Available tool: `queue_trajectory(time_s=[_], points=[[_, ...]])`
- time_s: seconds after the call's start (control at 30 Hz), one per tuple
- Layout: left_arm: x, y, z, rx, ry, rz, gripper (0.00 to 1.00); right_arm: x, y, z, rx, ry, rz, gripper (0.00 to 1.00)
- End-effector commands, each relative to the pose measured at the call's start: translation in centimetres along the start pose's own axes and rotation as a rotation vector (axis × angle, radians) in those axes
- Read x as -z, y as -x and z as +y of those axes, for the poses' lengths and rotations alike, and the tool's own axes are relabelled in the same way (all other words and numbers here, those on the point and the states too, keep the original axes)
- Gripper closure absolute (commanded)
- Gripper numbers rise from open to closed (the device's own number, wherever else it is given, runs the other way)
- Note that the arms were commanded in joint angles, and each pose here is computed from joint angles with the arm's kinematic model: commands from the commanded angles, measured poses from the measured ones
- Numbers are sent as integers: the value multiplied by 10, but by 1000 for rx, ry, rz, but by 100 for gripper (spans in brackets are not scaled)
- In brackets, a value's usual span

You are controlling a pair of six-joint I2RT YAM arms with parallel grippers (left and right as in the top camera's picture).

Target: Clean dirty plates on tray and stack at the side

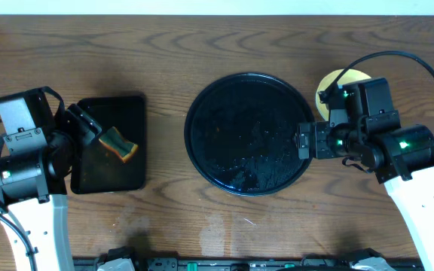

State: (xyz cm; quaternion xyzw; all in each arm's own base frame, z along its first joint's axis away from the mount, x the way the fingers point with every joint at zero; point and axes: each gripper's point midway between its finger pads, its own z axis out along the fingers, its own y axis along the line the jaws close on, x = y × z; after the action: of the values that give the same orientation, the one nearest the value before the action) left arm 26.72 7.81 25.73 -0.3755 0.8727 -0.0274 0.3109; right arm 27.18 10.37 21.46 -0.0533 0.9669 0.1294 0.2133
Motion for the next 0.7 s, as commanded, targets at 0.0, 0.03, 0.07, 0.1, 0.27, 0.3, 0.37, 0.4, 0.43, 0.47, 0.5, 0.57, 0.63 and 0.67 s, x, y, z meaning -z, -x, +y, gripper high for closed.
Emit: queue_trajectory(time_s=[0.0,0.03,0.07,0.1,0.27,0.3,0.37,0.4,0.43,0.47,0.5,0.57,0.63,0.67], points=[[1,2,0,-9,4,-4,21,14,5,0,-5,-1,-52,1],[1,2,0,-9,4,-4,21,18,6,1,-7,2,-70,1],[1,2,0,-9,4,-4,21,22,7,2,-4,5,-88,1],[1,2,0,-9,4,-4,21,28,8,3,0,10,-110,1],[1,2,0,-9,4,-4,21,54,8,4,13,13,-202,1],[1,2,0,-9,4,-4,21,57,8,4,14,12,-215,1],[1,2,0,-9,4,-4,20,62,4,2,15,1,-236,1],[1,2,0,-9,4,-4,21,62,1,0,15,-4,-239,1],[1,2,0,-9,4,-4,21,61,-2,-2,14,-10,-240,1],[1,2,0,-9,4,-4,21,59,-5,-5,13,-19,-247,1],[1,2,0,-9,4,-4,21,57,-6,-7,14,-25,-263,1],[1,2,0,-9,4,-4,20,53,-6,-10,21,-28,-317,1],[1,2,0,-9,4,-4,20,50,0,-9,46,-9,-417,1],[1,2,0,-9,4,-4,20,48,1,-9,54,-1,-453,1]])
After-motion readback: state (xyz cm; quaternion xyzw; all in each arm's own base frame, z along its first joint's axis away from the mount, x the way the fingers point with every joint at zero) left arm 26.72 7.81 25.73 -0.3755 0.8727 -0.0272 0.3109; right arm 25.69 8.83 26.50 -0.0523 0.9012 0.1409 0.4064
